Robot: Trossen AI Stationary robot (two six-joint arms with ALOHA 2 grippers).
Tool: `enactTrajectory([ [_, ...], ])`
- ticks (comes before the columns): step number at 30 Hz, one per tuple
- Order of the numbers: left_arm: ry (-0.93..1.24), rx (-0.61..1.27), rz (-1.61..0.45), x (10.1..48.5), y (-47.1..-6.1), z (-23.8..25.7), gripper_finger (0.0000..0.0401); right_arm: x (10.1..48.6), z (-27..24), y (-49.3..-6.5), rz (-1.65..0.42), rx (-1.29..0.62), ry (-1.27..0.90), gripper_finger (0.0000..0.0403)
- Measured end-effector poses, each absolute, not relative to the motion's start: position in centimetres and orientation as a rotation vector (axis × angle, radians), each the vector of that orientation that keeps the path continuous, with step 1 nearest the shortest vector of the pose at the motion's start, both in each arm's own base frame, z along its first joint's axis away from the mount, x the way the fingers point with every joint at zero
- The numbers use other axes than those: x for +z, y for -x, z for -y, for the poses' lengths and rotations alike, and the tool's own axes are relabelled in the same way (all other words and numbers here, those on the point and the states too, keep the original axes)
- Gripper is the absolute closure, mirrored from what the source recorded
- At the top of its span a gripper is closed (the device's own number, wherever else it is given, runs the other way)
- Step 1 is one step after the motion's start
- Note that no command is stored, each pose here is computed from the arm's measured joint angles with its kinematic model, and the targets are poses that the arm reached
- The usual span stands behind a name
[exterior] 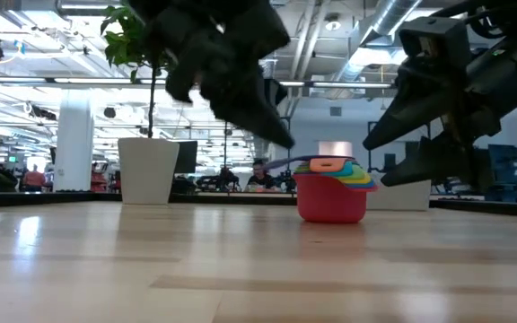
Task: Nest measuring cups in basket
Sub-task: Stack the dark blue measuring cup on top of the orange measuring cup
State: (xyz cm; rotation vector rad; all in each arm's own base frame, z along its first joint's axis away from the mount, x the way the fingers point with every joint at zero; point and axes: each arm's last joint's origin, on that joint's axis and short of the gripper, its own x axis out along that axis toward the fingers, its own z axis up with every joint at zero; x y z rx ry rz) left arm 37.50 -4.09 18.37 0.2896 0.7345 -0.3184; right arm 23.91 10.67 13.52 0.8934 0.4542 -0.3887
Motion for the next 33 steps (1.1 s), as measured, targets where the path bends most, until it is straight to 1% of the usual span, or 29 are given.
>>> enactTrajectory([
  [7, -0.307, -0.284, -0.724, 21.7, -36.4, 4.0, 0.0395, 13.5, -10.6, -23.9, -0.447, -0.405, -0.886, 0.0132],
  [9, -0.312, -0.265, -0.751, 21.2, -35.8, 3.5, 0.0395, 13.5, -10.6, -23.9, -0.441, -0.41, -0.884, 0.0132],
  [11, -0.291, -0.265, -0.775, 19.7, -35.5, 3.0, 0.0395, 13.5, -10.6, -23.9, -0.439, -0.412, -0.883, 0.0132],
  [14, -0.284, -0.252, -0.787, 17.4, -35.6, 2.6, 0.0395, 13.3, -10.4, -24.0, -0.435, -0.422, -0.884, 0.0132],
  [17, -0.285, -0.214, -0.782, 16.2, -36.1, 2.4, 0.0395, 13.2, -10.3, -24.3, -0.421, -0.426, -0.899, 0.0132],
  [22, -0.267, -0.228, -0.688, 16.4, -37.2, 2.4, 0.0395, 12.7, -10.0, -24.8, -0.423, -0.419, -0.924, 0.0132],
  [27, -0.244, -0.263, -0.645, 17.4, -37.8, 2.7, 0.0395, 13.0, -9.9, -25.1, -0.394, -0.392, -0.93, 0.0132],
  [33, -0.223, -0.292, -0.635, 17.5, -38.1, 2.9, 0.0395, 13.2, -9.9, -25.3, -0.378, -0.374, -0.936, 0.0132],
])
